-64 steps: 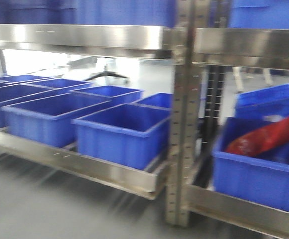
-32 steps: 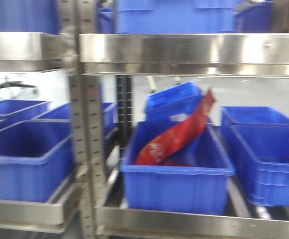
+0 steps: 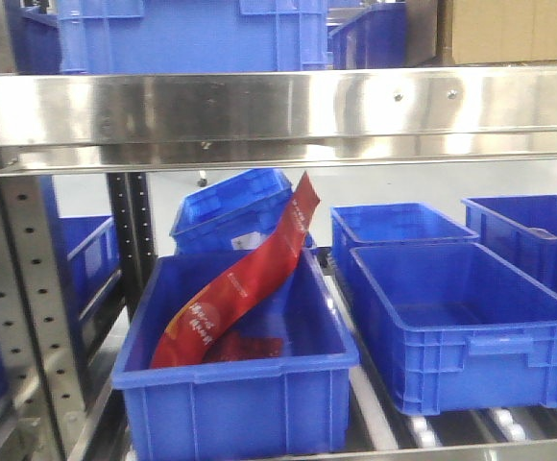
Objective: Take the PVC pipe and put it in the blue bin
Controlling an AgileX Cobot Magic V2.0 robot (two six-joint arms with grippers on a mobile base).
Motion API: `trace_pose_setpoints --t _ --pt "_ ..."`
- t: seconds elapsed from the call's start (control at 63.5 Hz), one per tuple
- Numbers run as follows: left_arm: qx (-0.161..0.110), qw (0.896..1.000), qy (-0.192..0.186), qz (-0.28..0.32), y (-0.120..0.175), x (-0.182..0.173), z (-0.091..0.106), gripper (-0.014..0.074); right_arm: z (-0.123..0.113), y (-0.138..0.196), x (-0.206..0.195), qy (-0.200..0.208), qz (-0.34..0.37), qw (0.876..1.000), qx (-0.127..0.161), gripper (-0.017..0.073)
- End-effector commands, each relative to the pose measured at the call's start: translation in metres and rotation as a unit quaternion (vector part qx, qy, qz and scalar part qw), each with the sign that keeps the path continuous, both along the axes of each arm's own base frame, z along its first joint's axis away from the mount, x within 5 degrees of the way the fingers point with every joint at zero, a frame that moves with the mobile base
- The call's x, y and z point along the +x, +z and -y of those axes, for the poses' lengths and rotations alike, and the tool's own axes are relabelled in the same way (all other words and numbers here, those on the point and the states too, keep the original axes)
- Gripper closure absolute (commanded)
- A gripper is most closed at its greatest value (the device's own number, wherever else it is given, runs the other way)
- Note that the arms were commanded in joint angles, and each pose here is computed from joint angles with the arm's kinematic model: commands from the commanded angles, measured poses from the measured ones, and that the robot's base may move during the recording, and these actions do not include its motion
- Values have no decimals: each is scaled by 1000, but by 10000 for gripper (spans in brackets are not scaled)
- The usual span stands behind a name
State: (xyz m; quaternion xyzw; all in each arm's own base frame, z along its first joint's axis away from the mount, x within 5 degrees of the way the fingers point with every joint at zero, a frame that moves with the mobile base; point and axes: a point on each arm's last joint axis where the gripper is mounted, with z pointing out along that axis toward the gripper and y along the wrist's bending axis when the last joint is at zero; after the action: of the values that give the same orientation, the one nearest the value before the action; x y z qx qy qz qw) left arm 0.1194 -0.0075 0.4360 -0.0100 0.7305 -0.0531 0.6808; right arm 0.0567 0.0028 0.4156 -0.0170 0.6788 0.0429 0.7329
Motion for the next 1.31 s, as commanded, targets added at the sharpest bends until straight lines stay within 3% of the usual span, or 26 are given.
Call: trace_pose_setpoints --t 0.0,1.291 --pt "-1 1000 -3 13 3 -1 1 704 0 2 0 -2 13 1000 -6 727" --pt "-1 1000 -3 13 3 -1 1 704 0 2 0 -2 13 1000 -6 727"
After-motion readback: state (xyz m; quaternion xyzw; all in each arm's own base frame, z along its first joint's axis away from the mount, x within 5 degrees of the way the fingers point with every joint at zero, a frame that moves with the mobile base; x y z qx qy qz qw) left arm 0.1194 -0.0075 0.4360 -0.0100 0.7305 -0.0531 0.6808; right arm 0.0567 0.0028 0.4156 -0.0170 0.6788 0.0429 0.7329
